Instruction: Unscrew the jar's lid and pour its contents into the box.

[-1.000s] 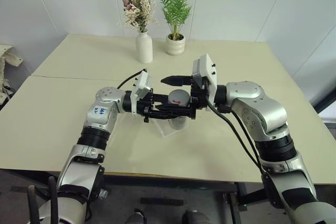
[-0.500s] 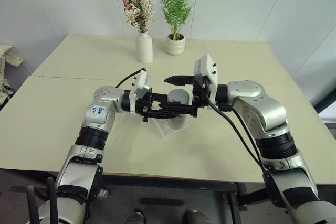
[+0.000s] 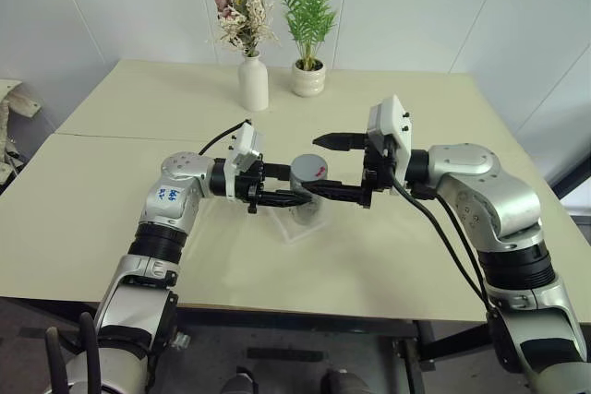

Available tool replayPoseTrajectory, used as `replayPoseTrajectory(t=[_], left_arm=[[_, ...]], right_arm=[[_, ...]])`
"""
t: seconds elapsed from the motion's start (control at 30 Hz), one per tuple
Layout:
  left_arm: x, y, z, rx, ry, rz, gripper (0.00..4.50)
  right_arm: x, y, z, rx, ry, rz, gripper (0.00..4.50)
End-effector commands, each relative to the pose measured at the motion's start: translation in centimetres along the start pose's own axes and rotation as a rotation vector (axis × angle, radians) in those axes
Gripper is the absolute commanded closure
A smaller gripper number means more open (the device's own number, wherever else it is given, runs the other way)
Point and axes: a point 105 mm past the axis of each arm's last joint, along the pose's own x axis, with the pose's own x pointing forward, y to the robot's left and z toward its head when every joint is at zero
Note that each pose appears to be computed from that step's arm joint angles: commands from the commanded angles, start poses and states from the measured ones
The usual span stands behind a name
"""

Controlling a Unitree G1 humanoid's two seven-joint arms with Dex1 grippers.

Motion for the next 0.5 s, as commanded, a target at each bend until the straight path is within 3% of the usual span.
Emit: replayPoseTrajectory(t=[0.03,0.23,0.5], left_arm=[[-0.4,0.1,0.7,0.042,-0.001,0.0,2.43],[-0.3,0.3,0.6,0.041,-0.002,-0.002,2.43],[0.7,0.0,1.3,0.064,-0.02,-0.043,2.43]], right_arm=[[-1.5,-0.2,1.6,-0.032,-0.032,-0.055,0.02],[-1.0,2.0,2.1,0.012,-0.07,0.02,0.02],[1.0,1.6,2.1,0.006,-0.095,0.038,0.02]])
